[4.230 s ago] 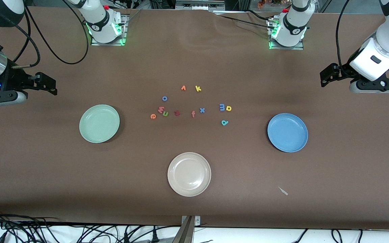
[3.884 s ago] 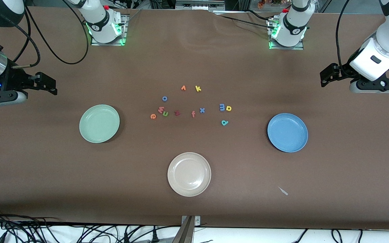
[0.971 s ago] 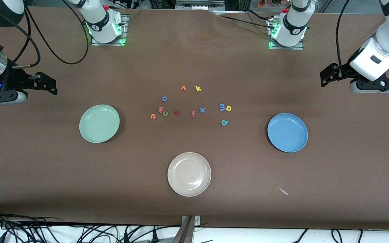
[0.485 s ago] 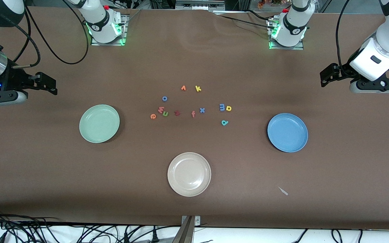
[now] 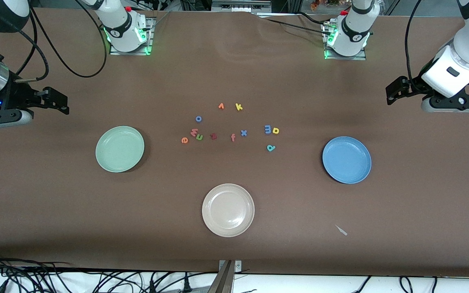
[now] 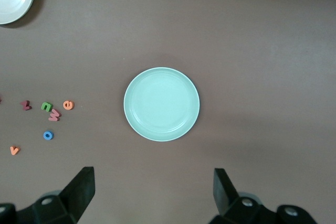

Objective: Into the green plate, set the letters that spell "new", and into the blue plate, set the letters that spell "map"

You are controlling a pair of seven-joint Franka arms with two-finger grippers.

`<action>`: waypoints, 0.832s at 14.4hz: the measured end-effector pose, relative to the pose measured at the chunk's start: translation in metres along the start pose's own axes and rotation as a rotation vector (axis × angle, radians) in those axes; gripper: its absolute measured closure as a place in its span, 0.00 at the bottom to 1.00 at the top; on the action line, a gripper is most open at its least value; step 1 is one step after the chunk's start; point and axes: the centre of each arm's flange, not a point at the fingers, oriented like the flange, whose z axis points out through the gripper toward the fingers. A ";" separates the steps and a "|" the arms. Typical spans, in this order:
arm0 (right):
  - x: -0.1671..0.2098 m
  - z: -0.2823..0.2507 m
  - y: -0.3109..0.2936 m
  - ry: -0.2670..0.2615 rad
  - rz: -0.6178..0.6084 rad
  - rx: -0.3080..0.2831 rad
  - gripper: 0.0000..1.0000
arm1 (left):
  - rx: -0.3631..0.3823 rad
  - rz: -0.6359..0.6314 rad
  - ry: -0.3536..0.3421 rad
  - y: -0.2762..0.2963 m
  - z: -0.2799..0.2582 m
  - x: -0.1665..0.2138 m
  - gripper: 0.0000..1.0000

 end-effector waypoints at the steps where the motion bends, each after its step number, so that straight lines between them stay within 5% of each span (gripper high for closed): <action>1: 0.000 0.000 0.000 0.000 0.000 0.000 0.00 | 0.000 0.000 0.000 0.000 0.000 0.000 0.00; 12: -0.002 0.001 0.000 -0.014 0.000 0.001 0.00 | 0.000 0.000 -0.003 0.000 0.002 0.001 0.00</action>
